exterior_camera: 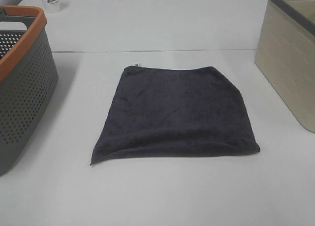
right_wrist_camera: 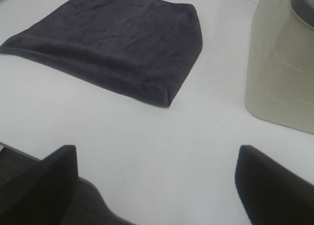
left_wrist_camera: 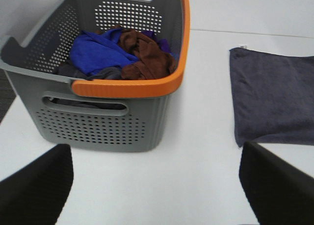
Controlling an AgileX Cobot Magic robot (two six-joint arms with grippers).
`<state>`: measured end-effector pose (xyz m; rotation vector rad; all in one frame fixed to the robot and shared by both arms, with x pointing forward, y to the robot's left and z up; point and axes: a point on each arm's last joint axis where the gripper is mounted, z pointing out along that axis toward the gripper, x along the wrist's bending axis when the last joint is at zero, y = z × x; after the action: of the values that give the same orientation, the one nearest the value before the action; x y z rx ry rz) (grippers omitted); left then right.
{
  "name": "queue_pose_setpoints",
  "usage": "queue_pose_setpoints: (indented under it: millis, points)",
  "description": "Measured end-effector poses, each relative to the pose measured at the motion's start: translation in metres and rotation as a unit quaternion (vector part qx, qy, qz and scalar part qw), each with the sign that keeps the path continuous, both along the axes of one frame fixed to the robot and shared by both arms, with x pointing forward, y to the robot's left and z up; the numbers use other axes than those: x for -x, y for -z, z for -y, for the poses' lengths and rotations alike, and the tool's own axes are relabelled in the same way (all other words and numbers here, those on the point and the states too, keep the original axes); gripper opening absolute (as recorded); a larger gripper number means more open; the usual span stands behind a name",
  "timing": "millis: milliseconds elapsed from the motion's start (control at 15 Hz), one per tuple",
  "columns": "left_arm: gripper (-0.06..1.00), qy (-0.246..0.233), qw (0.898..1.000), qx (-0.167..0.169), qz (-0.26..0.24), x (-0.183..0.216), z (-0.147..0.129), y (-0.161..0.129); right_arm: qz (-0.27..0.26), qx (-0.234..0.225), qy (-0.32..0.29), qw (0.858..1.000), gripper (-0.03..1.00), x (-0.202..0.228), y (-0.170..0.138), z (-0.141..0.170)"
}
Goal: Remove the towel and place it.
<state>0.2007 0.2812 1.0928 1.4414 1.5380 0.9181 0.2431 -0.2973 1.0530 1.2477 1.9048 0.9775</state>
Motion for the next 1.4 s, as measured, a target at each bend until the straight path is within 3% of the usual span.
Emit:
queue_pose_setpoints:
  millis: [267, 467, 733, 1400]
  points:
    - [0.84, 0.069, 0.995, -0.005, -0.068, -0.017, -0.005, 0.034, 0.028, -0.026, 0.007, 0.999, 0.85, 0.01, 0.0, 0.002]
    - [0.84, 0.046, 0.996, -0.029, -0.073, -0.017, -0.015, 0.035, 0.026, -0.034, 0.011, 0.999, 0.85, 0.01, 0.0, 0.002]
    - [0.82, 0.009, 0.998, -0.003, -0.055, -0.021, -0.018, 0.035, 0.026, -0.034, 0.011, 0.999, 0.85, 0.01, 0.0, 0.002]
    - [0.81, 0.029, 0.999, -0.005, -0.017, -0.031, -0.019, 0.036, 0.026, -0.034, 0.011, 0.999, 0.85, 0.01, 0.0, 0.002]
